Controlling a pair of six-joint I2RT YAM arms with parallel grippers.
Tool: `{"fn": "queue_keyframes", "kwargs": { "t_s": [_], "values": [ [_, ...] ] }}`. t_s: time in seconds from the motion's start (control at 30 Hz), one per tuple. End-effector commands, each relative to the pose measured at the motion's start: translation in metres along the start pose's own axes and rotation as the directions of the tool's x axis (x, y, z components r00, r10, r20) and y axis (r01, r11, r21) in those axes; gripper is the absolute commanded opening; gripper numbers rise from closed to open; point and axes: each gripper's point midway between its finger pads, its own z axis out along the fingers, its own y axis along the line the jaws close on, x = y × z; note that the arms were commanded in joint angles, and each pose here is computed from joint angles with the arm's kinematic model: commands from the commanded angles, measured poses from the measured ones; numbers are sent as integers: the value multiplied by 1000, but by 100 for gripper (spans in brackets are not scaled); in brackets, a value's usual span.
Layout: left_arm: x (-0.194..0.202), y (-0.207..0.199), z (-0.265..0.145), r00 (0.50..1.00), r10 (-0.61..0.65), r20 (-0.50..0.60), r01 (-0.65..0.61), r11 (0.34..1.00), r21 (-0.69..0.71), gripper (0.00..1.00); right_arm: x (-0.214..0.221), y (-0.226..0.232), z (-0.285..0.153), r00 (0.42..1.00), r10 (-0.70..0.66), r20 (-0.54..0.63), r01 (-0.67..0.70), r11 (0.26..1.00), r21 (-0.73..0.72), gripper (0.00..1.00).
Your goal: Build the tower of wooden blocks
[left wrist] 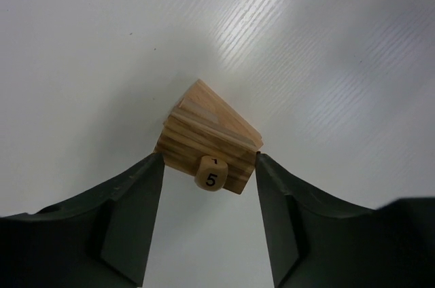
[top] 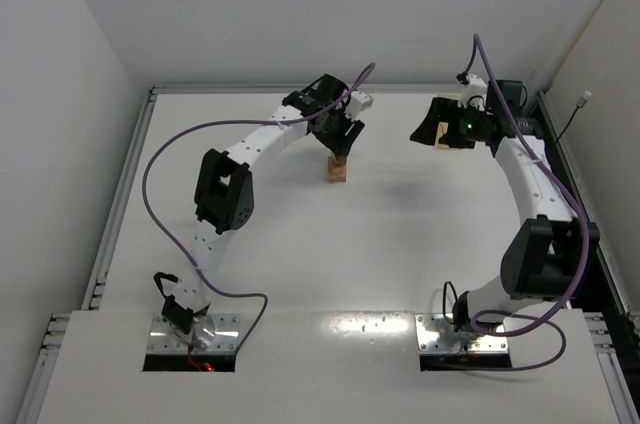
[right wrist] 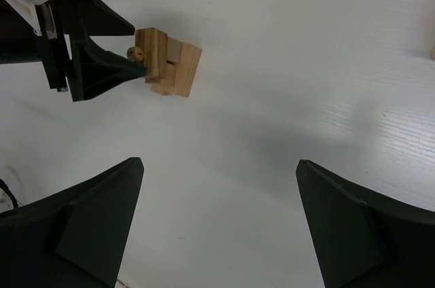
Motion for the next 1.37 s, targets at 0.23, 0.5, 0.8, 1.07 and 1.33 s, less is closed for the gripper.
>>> {"fn": "queue_keyframes", "kwargs": {
  "t_s": [0.23, 0.5, 0.8, 1.07, 1.33],
  "values": [
    [-90, 20, -74, 953, -32, 302, 78, 987, -141, 72, 1, 3, -3, 999, -30, 35, 31, 999, -22, 93],
    [-141, 36, -214, 833, -17, 554, 221, 927, -304, 88, 8, -7, 2, 997, -81, 21, 80, 996, 28, 93],
    [44, 156, -207, 885, -365, 288, 465, 708, -532, 96, 30, -37, 21, 952, -286, -109, 302, 935, 185, 100],
    [197, 187, -208, 779, -565, 271, 607, 570, -555, 99, 69, -59, 40, 943, -270, -195, 305, 934, 183, 100],
    [232, 179, -200, 770, -580, 266, 614, 558, -559, 99, 77, -59, 51, 937, -274, -217, 313, 934, 173, 100]
  ]
}}
